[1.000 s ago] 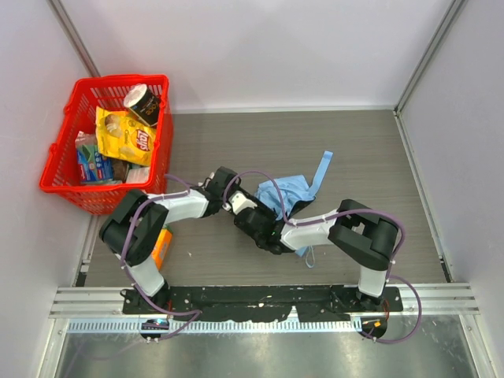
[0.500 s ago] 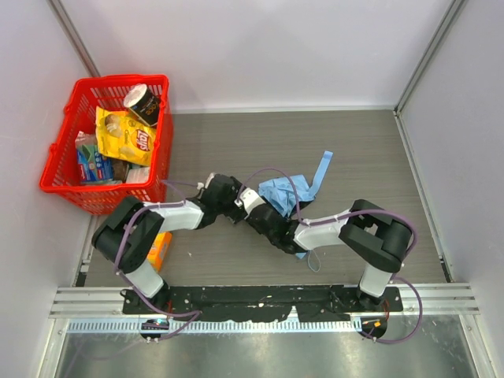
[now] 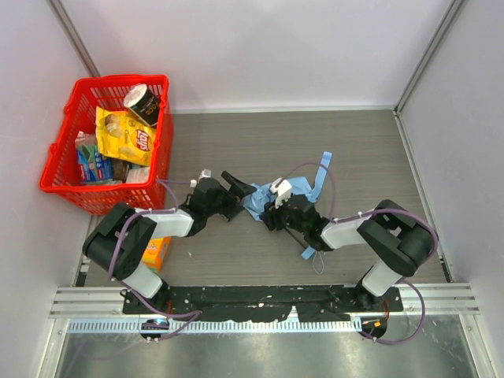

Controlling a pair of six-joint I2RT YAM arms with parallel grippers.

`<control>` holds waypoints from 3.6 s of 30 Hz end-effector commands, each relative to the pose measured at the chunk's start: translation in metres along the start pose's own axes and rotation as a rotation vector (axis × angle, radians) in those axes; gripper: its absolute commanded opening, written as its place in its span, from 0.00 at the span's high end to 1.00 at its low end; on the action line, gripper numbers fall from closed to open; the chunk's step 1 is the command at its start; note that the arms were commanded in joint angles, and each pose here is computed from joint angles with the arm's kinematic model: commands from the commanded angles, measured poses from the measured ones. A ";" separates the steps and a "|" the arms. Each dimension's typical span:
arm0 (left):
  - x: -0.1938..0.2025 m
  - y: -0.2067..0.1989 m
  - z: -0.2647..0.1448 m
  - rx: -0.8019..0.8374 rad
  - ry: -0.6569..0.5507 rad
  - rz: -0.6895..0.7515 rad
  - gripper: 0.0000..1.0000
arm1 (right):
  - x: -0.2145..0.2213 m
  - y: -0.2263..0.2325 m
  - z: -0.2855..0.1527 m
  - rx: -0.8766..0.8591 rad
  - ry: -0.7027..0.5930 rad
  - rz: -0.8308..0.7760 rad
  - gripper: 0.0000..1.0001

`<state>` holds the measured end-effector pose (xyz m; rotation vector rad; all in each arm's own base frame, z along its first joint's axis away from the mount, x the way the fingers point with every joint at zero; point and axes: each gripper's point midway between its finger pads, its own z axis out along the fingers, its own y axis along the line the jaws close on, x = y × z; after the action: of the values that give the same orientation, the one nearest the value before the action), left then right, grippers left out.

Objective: Put away the umbrella

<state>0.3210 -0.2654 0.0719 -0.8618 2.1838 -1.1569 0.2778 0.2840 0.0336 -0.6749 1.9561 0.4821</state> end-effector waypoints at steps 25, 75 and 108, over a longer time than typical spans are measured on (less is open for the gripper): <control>0.017 -0.010 0.027 -0.076 -0.002 0.116 0.00 | 0.039 0.036 -0.006 -0.669 0.271 0.799 0.99; 0.036 0.039 0.025 -0.339 0.045 0.029 1.00 | -0.073 -0.002 -0.019 0.080 0.214 -0.192 0.23; 0.042 0.029 -0.002 -0.342 0.052 -0.135 1.00 | 0.053 0.003 0.008 0.281 0.321 -0.340 0.74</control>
<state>0.3033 -0.2867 0.0373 -1.0765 2.3919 -0.8943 0.2747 0.3011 0.0261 -0.8633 2.0011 -0.0209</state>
